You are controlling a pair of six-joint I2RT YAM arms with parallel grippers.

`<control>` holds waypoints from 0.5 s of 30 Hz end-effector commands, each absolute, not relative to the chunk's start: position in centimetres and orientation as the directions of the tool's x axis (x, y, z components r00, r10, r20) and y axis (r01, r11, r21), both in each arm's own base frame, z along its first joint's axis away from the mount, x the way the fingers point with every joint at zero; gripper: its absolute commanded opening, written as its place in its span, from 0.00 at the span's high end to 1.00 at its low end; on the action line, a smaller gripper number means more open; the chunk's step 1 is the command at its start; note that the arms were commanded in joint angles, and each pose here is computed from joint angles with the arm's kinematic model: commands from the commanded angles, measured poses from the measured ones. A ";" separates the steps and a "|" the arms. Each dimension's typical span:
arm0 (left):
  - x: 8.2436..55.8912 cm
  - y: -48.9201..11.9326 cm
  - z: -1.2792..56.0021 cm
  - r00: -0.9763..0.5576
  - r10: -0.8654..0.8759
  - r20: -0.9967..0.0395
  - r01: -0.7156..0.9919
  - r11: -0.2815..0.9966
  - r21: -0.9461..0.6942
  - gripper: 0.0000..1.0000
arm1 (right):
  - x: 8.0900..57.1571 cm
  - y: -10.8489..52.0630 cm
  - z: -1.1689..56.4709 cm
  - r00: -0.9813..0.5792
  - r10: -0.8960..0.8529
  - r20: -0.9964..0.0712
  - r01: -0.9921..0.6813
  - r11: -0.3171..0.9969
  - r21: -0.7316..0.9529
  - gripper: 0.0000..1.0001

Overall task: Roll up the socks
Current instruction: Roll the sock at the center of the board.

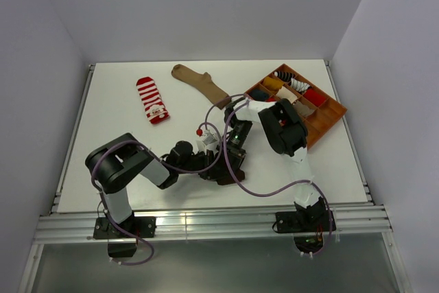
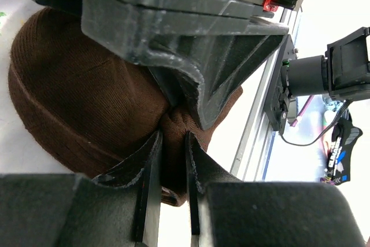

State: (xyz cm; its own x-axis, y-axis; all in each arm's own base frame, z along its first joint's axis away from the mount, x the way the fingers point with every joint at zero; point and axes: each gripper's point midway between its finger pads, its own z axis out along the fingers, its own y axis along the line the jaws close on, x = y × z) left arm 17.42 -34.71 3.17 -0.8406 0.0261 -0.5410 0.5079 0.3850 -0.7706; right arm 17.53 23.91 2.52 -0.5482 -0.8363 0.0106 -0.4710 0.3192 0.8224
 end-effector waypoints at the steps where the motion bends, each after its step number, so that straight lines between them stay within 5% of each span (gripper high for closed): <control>1: 15.7 -34.0 0.3 -0.880 0.094 -0.466 0.458 0.432 -0.777 1.00 | 20.4 24.3 1.0 -0.515 -0.845 -0.141 -0.627 0.259 0.735 0.66; 15: 15.4 -33.5 -1.4 -0.908 0.088 -0.409 0.399 0.471 -0.787 1.00 | 21.5 23.4 3.3 -0.531 -0.819 -0.219 -0.686 0.263 0.678 0.54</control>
State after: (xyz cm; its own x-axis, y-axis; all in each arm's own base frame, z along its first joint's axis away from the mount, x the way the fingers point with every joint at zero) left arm 17.50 -35.18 2.89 -0.8640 0.0031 -0.5035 0.4688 0.3701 -0.8021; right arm 18.97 23.24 2.73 -0.5462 -0.8319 -0.0979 -0.5863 0.2962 0.7540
